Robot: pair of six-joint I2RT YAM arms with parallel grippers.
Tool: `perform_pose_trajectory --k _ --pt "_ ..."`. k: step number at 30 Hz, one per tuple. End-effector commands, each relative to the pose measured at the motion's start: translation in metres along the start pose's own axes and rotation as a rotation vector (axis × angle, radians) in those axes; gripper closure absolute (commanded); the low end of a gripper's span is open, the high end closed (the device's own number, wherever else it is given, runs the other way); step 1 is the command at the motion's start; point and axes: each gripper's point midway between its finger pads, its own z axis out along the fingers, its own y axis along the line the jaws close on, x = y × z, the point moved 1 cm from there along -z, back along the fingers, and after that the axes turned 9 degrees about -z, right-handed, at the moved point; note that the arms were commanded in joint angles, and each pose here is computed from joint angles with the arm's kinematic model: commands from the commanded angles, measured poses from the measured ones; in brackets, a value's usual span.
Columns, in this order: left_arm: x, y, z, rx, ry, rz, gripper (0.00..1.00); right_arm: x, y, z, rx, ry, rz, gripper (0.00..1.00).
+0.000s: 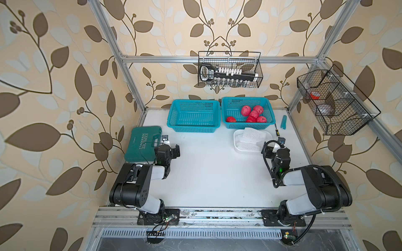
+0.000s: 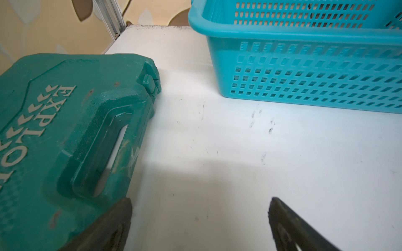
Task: Remove foam nets from apples
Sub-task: Reset both arms
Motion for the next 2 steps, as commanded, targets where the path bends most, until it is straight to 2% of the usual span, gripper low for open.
perform_pose_trajectory --k 1,2 --pt "-0.0107 -0.0048 0.0048 0.029 -0.01 -0.025 0.01 -0.0091 0.0028 0.0014 -0.013 -0.023 0.014 0.0" --pt "-0.0114 -0.0045 0.0038 0.031 -0.013 -0.026 0.01 -0.0088 0.0028 0.0018 -0.012 -0.022 0.015 0.01"
